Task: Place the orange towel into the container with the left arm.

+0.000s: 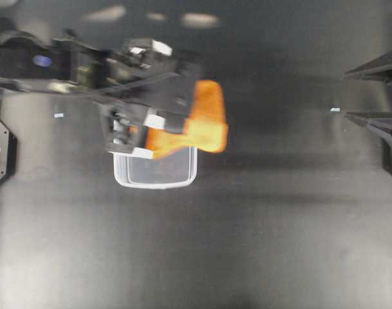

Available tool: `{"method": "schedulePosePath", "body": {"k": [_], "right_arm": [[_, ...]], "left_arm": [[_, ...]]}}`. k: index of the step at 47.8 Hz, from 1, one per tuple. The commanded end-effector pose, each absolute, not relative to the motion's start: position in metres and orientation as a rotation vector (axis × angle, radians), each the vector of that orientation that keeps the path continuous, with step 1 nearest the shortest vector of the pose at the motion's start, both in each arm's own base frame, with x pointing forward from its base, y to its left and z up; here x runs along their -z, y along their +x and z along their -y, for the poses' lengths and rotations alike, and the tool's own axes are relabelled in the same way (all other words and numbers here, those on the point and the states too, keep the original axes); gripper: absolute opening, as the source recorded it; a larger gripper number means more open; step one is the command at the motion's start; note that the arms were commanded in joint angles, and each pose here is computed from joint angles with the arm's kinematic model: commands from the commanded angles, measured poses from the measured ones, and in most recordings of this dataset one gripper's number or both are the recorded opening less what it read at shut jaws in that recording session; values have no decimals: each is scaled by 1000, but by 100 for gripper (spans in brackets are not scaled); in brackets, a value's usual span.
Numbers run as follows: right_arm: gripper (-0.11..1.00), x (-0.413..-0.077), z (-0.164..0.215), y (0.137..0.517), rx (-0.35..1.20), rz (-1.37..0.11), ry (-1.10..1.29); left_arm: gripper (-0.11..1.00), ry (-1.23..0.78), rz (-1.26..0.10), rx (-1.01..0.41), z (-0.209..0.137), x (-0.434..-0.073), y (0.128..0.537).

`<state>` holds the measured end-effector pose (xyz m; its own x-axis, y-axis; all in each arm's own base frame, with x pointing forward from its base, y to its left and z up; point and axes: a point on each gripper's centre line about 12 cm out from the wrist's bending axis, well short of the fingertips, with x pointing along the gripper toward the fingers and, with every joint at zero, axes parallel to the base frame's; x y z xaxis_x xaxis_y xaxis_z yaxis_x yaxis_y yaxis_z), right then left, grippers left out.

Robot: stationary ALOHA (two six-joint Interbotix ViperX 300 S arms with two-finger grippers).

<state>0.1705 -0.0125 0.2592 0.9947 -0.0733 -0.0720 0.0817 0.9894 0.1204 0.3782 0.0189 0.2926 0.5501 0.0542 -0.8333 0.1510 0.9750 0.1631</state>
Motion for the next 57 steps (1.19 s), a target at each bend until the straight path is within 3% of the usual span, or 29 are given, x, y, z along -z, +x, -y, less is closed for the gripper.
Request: {"method": "schedulePosePath", "body": {"k": [1,52,54,57], "right_arm": [[77,-264,13,172,79,-47,127],[77,-263,13,172,80,-44,127],[77,-264,13,172,80,-43,127],[77,-263,13,172,80,-44,127]], "left_arm": [[6,229,-941,46,-20,-300,356],[7,204,-969,32,-25,-254,348],[9,200,-974,29,-25,-252,348],[24,199,-978,26,-27,-251,347]]}}
